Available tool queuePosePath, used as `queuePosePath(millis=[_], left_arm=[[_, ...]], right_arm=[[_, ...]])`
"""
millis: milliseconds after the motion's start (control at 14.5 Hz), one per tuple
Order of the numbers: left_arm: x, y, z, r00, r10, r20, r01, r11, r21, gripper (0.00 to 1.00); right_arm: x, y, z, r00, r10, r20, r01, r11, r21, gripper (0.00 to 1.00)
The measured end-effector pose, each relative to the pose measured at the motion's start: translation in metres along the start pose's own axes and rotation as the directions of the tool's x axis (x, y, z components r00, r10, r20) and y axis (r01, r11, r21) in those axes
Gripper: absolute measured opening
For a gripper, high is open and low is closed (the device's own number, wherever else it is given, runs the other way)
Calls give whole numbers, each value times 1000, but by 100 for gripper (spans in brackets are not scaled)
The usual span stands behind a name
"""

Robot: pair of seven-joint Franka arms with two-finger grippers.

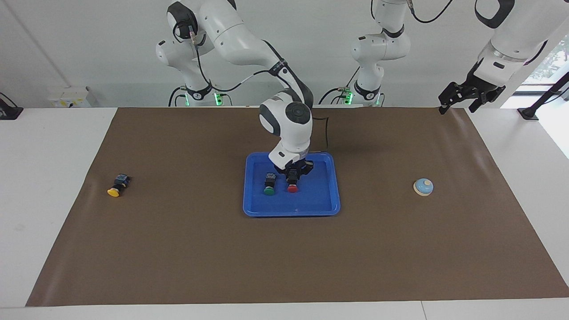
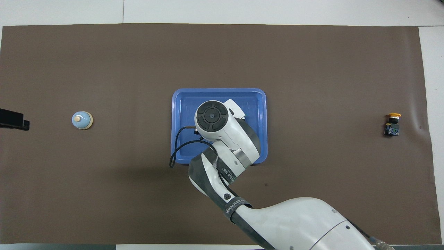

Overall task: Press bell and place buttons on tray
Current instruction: 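Carry the red button into the tray beside the green one, then reach the right gripper to the yellow-topped button and grasp it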

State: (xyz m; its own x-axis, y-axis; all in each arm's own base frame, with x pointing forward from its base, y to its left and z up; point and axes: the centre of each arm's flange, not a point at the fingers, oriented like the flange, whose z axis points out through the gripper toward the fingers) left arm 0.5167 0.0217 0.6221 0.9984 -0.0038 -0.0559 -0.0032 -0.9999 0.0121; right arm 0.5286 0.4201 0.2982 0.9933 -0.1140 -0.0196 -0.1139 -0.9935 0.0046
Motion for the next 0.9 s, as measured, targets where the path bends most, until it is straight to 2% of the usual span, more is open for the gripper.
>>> queuePosePath(millis=[207, 345, 553, 760, 898], left_arm=[[0, 0, 0, 1000, 0, 0, 0, 1000, 0, 100], [0, 0, 0, 1000, 0, 0, 0, 1000, 0, 100], [0, 0, 0, 1000, 0, 0, 0, 1000, 0, 100], [0, 0, 0, 1000, 0, 0, 0, 1000, 0, 100], [0, 0, 0, 1000, 0, 0, 0, 1000, 0, 100]], right_arm=[[-3, -1, -12, 999, 39, 2, -39, 999, -5, 78], [10, 15, -42, 997, 72, 7, -72, 997, -19, 98], [47, 84, -109, 994, 104, 17, -104, 994, -32, 100], [89, 203, -167, 997, 66, 39, -64, 997, -38, 100], [115, 290, -181, 997, 55, 48, -53, 998, -34, 100]])
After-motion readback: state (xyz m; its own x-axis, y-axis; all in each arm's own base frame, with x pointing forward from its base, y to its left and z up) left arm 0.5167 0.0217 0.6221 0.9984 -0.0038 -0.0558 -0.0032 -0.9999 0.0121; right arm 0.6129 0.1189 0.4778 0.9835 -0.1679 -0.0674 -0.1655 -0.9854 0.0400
